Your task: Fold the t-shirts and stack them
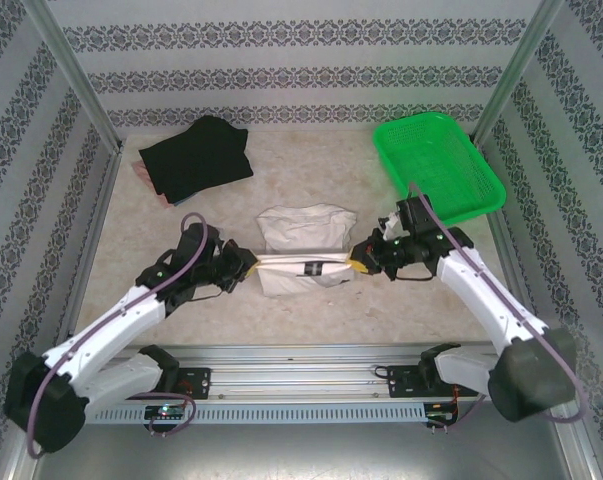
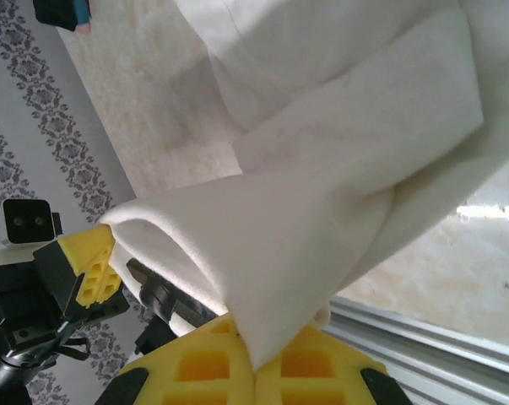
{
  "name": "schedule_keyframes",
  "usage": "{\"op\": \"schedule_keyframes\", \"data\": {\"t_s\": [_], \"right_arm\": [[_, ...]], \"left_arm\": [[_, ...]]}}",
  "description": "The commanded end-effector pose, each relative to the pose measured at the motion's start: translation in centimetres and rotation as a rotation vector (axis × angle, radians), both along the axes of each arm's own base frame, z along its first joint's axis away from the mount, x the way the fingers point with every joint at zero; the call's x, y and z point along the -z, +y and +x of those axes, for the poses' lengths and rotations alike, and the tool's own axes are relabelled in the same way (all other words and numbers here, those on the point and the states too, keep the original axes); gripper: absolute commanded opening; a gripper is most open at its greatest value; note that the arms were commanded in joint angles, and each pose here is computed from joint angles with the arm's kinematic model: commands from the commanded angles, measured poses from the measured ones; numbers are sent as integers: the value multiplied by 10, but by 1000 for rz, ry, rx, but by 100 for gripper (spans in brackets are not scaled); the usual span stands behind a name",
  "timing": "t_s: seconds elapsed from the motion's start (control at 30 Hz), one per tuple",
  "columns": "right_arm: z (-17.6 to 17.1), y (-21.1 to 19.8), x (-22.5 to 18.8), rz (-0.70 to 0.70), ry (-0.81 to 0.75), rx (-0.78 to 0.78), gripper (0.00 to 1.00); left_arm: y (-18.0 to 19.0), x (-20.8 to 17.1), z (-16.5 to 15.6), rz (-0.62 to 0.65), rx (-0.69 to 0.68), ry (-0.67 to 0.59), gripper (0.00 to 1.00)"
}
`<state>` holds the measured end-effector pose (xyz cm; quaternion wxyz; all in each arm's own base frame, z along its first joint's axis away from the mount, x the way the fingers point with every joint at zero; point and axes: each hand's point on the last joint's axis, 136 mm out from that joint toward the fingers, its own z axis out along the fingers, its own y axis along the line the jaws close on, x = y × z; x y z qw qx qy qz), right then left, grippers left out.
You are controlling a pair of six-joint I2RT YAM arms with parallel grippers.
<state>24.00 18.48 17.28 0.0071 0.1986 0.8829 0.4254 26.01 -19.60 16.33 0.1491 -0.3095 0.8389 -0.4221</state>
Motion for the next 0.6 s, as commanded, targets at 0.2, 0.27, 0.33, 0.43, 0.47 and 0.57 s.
{"op": "schedule_keyframes", "data": {"t_s": [0.2, 0.27, 0.33, 0.43, 0.47, 0.57], "right_arm": [[65, -13, 16, -46, -23, -35, 0], [78, -15, 18, -50, -27, -35, 0], [92, -18, 22, -59, -25, -32, 0], [111, -22, 27, -69, -21, -32, 0], [116, -22, 29, -70, -19, -34, 0], [131, -26, 36, -77, -10, -32, 0]], "left_arm": [[11, -11, 64, -20, 25, -70, 0], [12, -10, 74, -24, 30, -72, 0], [14, -5, 84, -27, 32, -66, 0], [16, 4, 97, -37, 29, -56, 0], [17, 6, 101, -37, 27, -53, 0], [18, 12, 117, -43, 31, -53, 0]]}}
